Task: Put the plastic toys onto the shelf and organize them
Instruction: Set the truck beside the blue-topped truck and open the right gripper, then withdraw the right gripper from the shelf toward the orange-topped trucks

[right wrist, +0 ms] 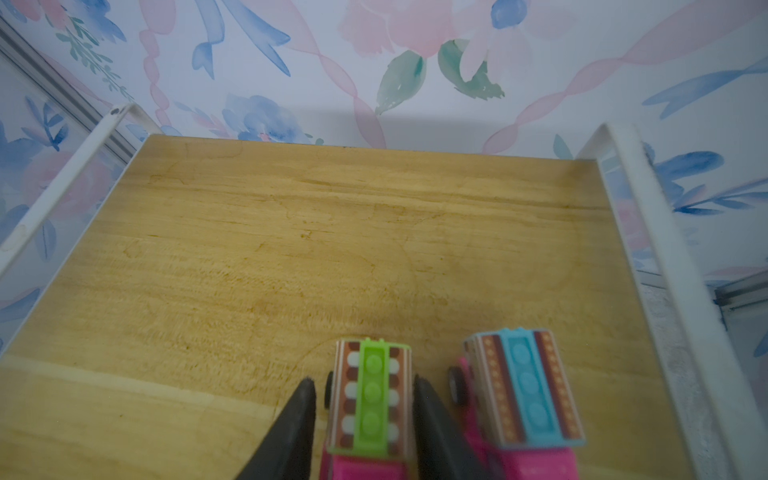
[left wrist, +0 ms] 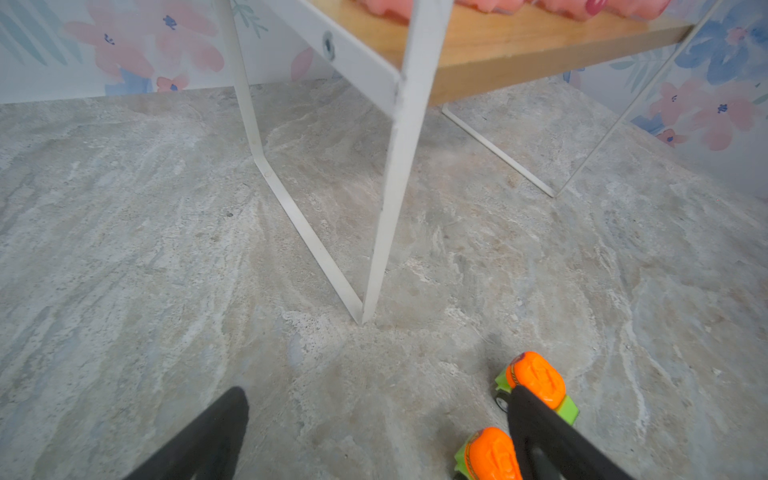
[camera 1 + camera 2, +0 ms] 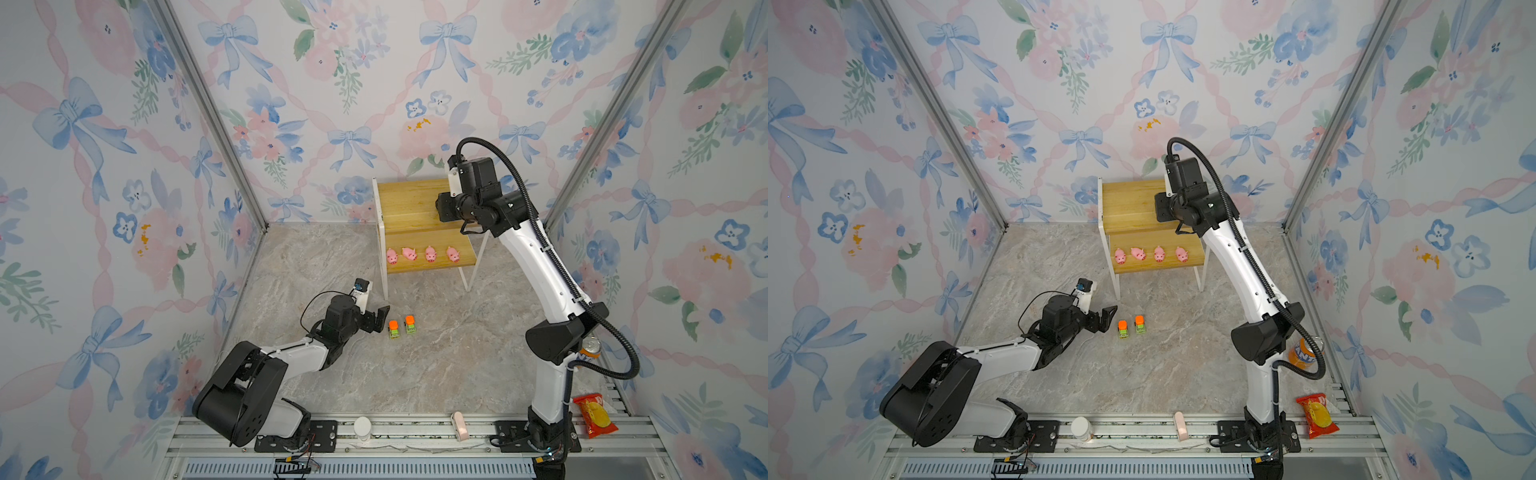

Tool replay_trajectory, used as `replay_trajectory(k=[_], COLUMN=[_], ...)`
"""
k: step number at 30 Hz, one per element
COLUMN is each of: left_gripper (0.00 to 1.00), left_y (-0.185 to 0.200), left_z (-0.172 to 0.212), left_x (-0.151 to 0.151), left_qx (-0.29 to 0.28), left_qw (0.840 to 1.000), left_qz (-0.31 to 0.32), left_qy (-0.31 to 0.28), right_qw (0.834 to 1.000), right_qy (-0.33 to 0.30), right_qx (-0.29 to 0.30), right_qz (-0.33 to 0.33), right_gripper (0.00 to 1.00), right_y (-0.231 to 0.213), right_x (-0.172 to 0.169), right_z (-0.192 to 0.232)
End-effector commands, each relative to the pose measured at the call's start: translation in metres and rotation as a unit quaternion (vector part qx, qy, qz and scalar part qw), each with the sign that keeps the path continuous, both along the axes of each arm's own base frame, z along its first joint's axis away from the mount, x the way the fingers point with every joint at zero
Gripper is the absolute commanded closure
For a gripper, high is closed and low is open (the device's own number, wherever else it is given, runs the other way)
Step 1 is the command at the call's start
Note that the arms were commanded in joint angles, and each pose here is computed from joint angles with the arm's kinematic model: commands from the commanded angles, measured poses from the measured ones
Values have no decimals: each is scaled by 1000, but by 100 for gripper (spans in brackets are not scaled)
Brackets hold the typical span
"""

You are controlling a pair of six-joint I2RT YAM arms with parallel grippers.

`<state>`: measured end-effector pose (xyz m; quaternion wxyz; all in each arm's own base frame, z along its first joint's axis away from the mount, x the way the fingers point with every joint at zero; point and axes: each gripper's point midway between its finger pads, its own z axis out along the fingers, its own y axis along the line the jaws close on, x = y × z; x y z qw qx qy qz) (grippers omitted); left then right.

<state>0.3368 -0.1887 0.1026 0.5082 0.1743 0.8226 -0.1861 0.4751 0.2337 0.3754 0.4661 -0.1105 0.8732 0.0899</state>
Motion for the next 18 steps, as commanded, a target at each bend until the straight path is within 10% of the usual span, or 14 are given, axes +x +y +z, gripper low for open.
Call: replay_trajectory(k=[1, 18], left_gripper=[2, 2], left_y=[2, 0], left_z=[-1, 0], left_x=[-1, -2], left_qx=[6, 2], left_qw=[1000, 1000], left_qz=[2, -3], left_qy=[-2, -1], right_qw=[1000, 996], right_qy=[-14, -84], right_qx=[8, -30], right_qz=[-3, 5], right_gripper=[57, 40], right_y=[-6, -38], right_x=[0, -95], right_z=[14, 75])
